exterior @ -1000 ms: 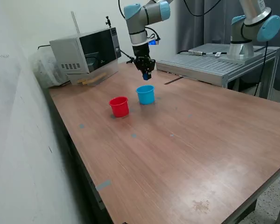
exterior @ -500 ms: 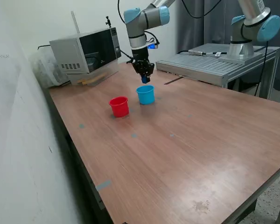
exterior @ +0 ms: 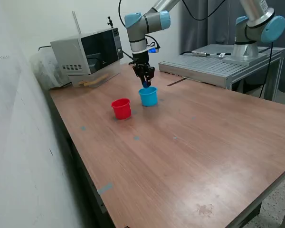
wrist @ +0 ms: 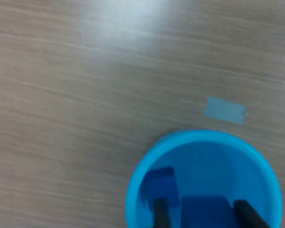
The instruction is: Place red objects in the red bin, and blue objects in the blue bin.
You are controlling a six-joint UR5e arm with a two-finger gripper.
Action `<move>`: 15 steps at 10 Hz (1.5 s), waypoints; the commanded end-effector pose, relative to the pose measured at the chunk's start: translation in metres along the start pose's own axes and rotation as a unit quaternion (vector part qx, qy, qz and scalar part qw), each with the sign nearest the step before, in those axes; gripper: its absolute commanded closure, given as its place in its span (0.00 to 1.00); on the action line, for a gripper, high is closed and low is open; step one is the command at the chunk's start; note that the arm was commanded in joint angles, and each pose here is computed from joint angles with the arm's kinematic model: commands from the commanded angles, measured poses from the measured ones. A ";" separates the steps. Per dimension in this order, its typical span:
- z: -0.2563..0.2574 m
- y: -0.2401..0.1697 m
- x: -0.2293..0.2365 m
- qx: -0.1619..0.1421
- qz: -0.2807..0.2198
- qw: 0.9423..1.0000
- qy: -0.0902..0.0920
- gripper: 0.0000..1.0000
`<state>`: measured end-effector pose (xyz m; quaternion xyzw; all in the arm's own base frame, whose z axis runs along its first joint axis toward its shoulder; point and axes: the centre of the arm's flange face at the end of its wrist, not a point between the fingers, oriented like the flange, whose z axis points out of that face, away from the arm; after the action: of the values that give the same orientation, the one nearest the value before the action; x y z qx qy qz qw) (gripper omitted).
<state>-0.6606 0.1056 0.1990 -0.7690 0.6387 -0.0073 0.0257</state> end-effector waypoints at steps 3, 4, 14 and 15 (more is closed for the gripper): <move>0.003 -0.005 0.023 0.006 -0.027 1.000 0.002 0.00; -0.009 -0.018 0.039 0.005 -0.033 0.999 0.001 0.00; -0.227 -0.195 0.157 -0.080 0.169 0.982 -0.031 0.00; -0.235 -0.202 0.161 -0.085 0.167 0.982 -0.032 0.00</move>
<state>-0.4759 -0.0134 0.4009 -0.6697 0.7402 0.0603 -0.0050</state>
